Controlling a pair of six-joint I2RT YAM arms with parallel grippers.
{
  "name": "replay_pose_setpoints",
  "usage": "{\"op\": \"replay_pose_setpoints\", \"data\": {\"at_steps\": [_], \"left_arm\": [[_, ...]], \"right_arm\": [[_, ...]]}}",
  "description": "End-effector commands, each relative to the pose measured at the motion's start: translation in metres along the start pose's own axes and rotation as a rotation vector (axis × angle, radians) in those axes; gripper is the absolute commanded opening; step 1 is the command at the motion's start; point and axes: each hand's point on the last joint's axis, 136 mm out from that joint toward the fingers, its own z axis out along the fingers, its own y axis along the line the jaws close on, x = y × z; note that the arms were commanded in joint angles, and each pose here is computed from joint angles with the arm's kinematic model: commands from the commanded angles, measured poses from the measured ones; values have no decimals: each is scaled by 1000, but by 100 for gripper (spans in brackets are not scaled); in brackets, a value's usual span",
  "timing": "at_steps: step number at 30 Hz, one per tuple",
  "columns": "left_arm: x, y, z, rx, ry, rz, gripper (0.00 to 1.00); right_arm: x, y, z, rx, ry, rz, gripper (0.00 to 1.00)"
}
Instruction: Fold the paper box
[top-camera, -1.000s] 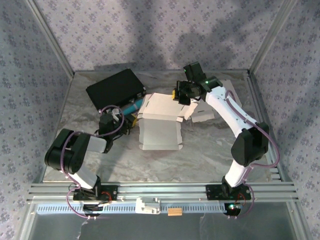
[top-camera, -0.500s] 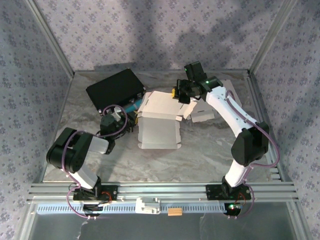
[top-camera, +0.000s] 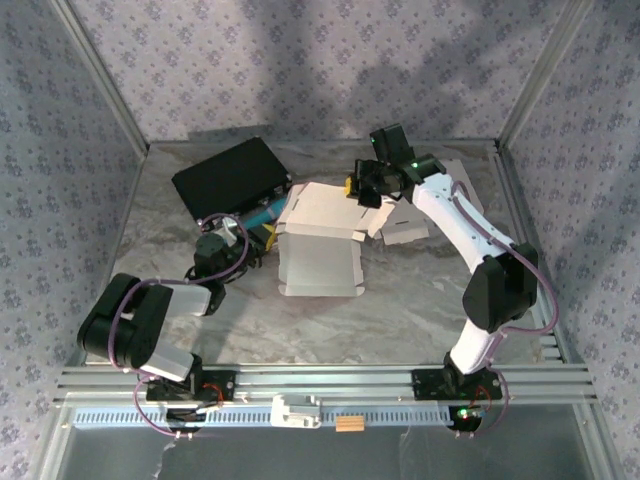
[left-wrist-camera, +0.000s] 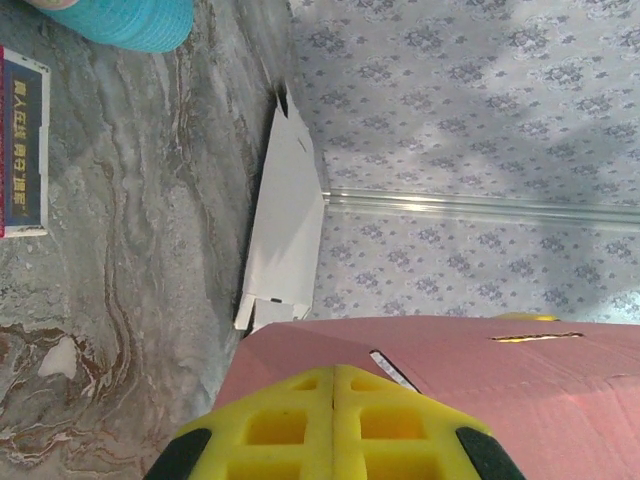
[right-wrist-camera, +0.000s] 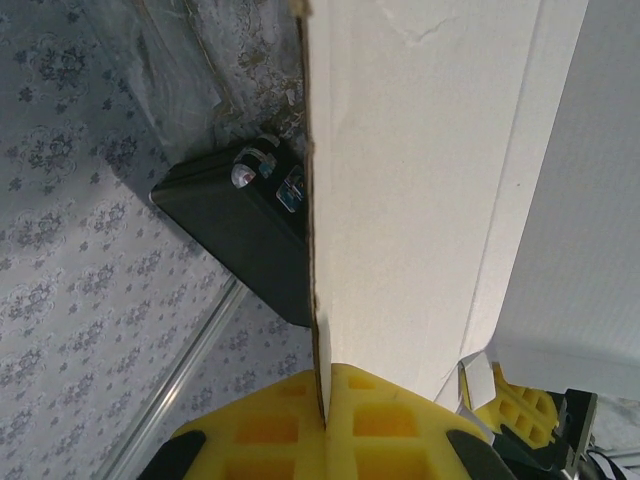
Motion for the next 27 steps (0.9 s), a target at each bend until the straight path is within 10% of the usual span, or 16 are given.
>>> {"op": "replay_pose_setpoints", "data": {"at_steps": [1, 14, 27], "left_arm": [[4, -11, 7, 31, 14, 33, 1], [29, -14, 10, 9, 65, 72, 3], [47, 35, -76, -414, 131, 234, 39]], "right_arm": [[0, -6, 6, 24, 5, 25, 0], [3, -10, 13, 27, 12, 11, 0], [1, -18, 20, -121, -127, -179, 0]]}}
